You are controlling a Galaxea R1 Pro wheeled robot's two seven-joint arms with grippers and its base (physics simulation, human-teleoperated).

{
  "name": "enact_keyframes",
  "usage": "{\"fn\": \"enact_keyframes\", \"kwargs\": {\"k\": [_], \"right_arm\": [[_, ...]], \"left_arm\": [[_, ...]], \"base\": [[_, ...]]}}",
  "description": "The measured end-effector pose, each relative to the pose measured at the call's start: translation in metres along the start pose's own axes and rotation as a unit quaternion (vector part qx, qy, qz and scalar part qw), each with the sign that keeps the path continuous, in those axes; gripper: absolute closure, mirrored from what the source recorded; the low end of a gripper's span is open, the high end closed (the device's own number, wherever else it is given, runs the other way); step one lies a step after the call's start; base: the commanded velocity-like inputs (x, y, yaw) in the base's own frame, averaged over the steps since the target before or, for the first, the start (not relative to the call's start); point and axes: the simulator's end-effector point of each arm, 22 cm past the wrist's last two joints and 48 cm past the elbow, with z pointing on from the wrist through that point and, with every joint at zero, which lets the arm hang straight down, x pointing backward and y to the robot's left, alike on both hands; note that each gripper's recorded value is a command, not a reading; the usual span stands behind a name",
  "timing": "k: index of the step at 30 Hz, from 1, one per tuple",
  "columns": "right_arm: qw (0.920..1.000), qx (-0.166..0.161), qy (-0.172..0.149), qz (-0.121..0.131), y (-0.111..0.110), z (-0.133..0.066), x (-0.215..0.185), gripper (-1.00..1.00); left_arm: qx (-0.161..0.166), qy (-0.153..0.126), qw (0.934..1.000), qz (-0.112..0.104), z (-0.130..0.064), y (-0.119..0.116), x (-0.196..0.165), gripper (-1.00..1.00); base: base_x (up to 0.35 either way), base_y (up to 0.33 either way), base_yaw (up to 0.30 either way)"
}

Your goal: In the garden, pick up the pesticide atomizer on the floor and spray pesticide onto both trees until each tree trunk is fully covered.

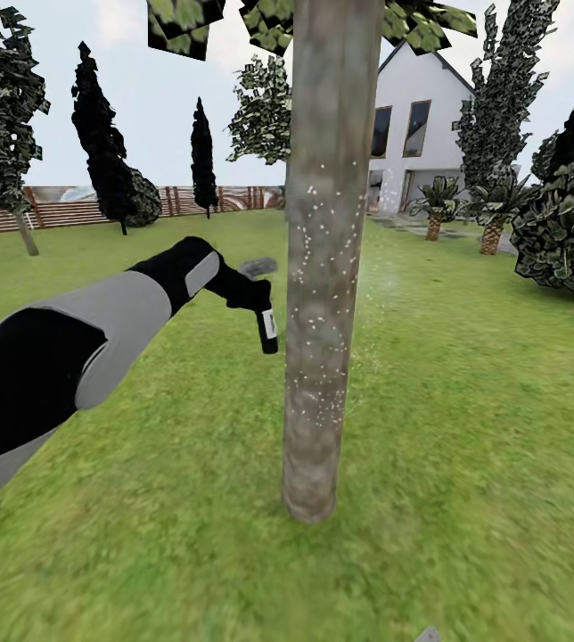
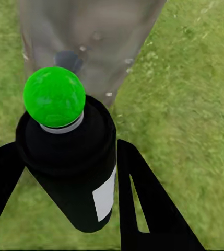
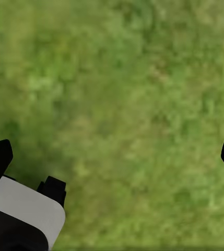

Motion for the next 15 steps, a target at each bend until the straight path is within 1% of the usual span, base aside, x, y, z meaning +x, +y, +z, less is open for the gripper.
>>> {"fn": "enact_keyframes", "kwargs": {"k": [1, 2, 5, 6, 9, 11, 13, 14, 15], "right_arm": [[1.0000, 0.000, 0.000, 0.000, 0.000, 0.000, 0.000, -1.00], [1.0000, 0.000, 0.000, 0.000, 0.000, 0.000, 0.000, -1.00], [1.0000, 0.000, 0.000, 0.000, 0.000, 0.000, 0.000, -1.00], [1.0000, 0.000, 0.000, 0.000, 0.000, 0.000, 0.000, -1.00], [1.0000, 0.000, 0.000, 0.000, 0.000, 0.000, 0.000, -1.00], [1.0000, 0.000, 0.000, 0.000, 0.000, 0.000, 0.000, -1.00], [1.0000, 0.000, 0.000, 0.000, 0.000, 0.000, 0.000, -1.00], [1.0000, 0.000, 0.000, 0.000, 0.000, 0.000, 0.000, -1.00], [1.0000, 0.000, 0.000, 0.000, 0.000, 0.000, 0.000, -1.00]], "left_arm": [[-0.012, 0.005, 0.9999, 0.009, 0.000, 0.006, 0.003, 1.00], [-0.017, 0.007, 0.9998, 0.012, 0.001, 0.009, 0.004, 1.00], [-0.027, 0.011, 0.9995, 0.012, 0.001, 0.020, 0.009, 1.00], [-0.027, 0.016, 0.9995, 0.009, 0.005, 0.023, 0.016, 1.00], [-0.025, 0.012, 0.9996, 0.009, 0.015, 0.028, 0.026, 1.00], [-0.025, 0.015, 0.9995, 0.007, 0.021, 0.030, 0.035, 1.00], [-0.023, 0.010, 0.9996, 0.009, 0.025, 0.031, 0.037, 1.00], [-0.023, 0.011, 0.9996, 0.009, 0.028, 0.032, 0.041, 1.00], [-0.021, 0.018, 0.9996, 0.004, 0.036, 0.035, 0.053, 1.00]], "base": [[0.000, 0.000, 0.000], [0.000, 0.000, 0.000], [0.000, 0.000, 0.000], [0.000, 0.000, 0.000], [0.000, 0.000, 0.000], [0.000, 0.000, 0.000], [0.000, 0.000, 0.000], [0.000, 0.000, 0.000], [0.000, 0.000, 0.000]]}}
